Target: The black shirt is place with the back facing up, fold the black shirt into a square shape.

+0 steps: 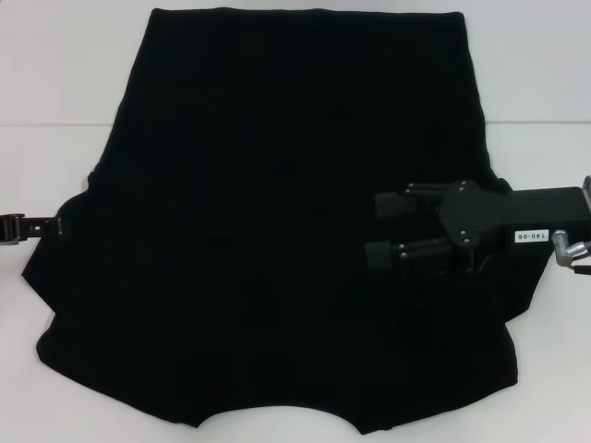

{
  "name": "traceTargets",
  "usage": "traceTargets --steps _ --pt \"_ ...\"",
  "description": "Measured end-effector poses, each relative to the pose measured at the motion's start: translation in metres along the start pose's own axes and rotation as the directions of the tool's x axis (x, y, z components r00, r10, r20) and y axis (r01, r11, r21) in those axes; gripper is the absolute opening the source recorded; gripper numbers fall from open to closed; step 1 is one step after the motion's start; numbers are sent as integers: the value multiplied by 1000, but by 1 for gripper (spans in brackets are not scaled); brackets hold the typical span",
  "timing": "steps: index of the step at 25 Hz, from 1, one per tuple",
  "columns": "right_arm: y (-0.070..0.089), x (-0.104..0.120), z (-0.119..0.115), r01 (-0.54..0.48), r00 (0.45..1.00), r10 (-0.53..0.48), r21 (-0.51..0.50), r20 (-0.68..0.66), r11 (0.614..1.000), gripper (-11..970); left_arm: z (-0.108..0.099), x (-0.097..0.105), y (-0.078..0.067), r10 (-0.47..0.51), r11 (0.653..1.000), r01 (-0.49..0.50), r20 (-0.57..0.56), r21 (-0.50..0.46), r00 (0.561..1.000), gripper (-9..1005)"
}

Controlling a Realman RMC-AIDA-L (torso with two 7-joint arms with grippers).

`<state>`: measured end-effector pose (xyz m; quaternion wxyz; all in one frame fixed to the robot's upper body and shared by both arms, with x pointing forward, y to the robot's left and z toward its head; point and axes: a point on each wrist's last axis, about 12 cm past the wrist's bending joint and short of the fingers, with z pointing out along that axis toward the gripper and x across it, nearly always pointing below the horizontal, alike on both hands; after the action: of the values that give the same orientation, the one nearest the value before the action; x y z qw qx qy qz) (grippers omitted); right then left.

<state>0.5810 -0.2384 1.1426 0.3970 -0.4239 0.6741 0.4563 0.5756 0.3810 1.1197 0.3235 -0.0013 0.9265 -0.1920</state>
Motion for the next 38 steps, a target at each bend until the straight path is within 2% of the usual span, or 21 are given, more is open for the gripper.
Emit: traceTargets --steps 9,21,32,38 --pt "-1 -1 1 -3 1000 3 2 0 1000 912 9 1 0 -14 996 7 -72 -90 997 932" --pt "-2 -2 -1 -1 1000 1 16 14 1000 911 25 9 -3 -35 993 22 -109 -112 993 929" --pt "-2 -2 -4 -2 1000 2 26 21 1000 912 26 13 -2 -39 993 26 -116 -113 993 926" --pt "-3 -2 -5 -3 1000 2 33 26 999 912 27 13 -2 -22 993 8 -122 -115 992 732"
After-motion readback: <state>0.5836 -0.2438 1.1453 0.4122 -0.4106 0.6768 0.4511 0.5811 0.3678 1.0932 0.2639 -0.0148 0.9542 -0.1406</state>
